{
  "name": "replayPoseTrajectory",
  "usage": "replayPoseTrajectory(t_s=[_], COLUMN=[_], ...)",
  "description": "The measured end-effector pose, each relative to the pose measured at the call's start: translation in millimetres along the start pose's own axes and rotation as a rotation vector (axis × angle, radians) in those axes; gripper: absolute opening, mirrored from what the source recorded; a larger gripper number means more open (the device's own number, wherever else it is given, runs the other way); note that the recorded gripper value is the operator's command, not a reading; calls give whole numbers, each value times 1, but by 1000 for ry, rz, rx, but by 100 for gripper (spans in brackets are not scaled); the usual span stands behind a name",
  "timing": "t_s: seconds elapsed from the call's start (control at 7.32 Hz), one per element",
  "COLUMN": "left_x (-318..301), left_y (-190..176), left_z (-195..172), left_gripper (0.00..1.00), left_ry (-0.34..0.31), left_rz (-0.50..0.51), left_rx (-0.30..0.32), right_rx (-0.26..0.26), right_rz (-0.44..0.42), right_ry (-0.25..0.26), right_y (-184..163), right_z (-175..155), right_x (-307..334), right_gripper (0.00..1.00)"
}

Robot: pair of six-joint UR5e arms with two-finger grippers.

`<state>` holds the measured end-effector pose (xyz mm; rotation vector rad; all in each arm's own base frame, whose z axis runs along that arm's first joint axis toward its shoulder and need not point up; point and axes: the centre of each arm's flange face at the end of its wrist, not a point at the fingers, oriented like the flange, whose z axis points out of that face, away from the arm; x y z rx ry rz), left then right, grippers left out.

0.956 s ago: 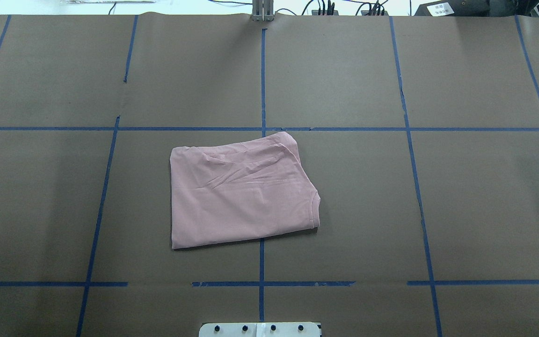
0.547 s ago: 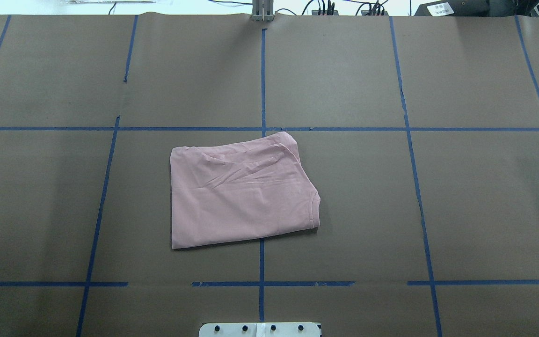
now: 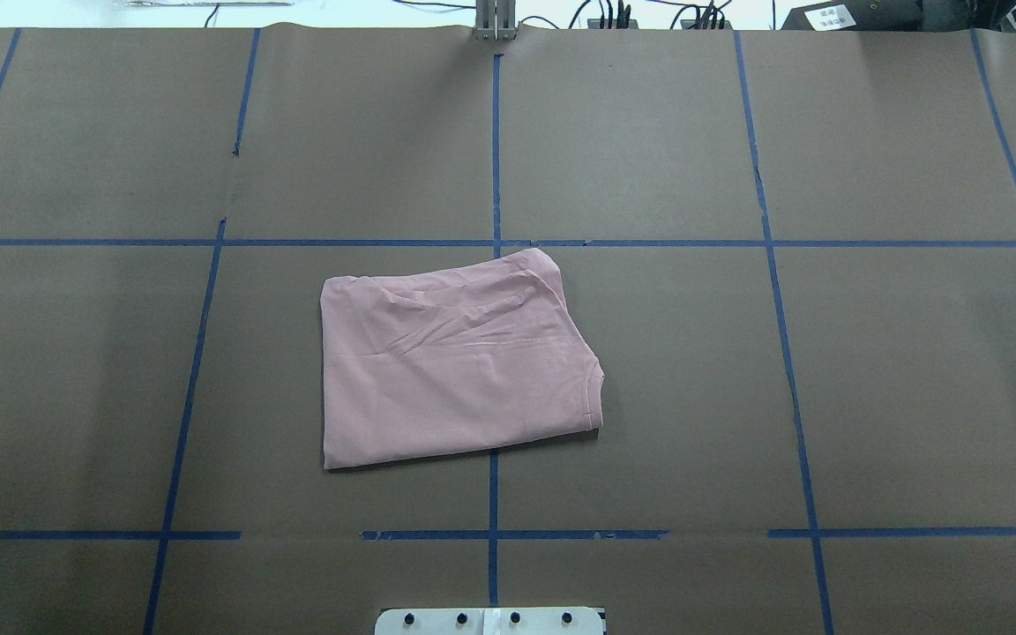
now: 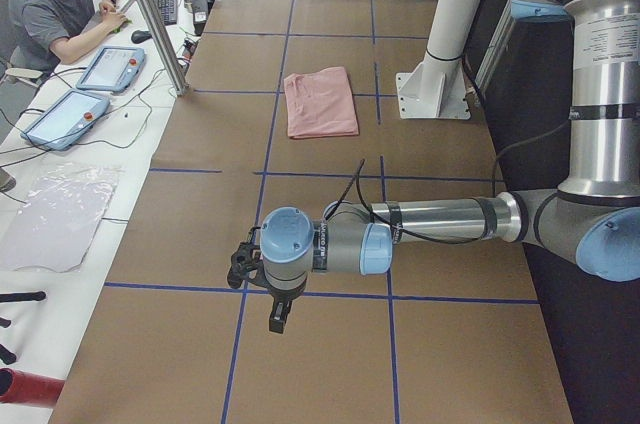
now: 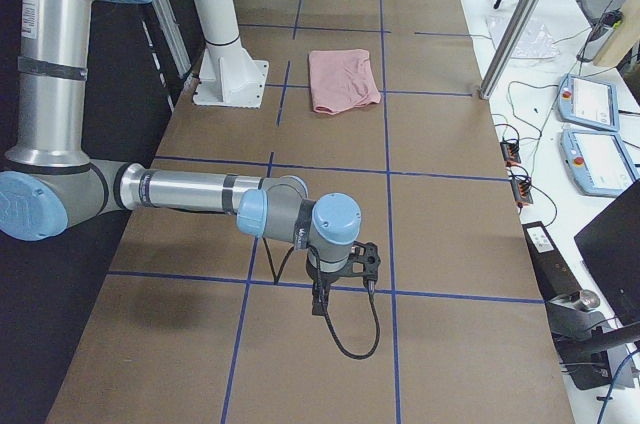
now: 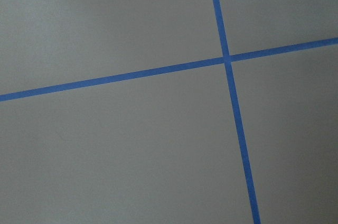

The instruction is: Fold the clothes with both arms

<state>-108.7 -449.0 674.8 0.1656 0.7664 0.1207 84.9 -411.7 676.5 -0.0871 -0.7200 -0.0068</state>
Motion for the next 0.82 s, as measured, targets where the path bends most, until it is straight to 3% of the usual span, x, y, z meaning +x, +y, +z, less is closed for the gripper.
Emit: replayPoseTrajectory(t_s=[0.82], left_x=[0], left_y=[0], left_z=[0], left_gripper=[100], left_ry=[1], left_rz=[0], left_rx=[0], right_rx=[4], right_rz=[-4], right_ry=[-1], right_y=[-2], right_z=[-2], right_x=[-2], right_gripper=[100])
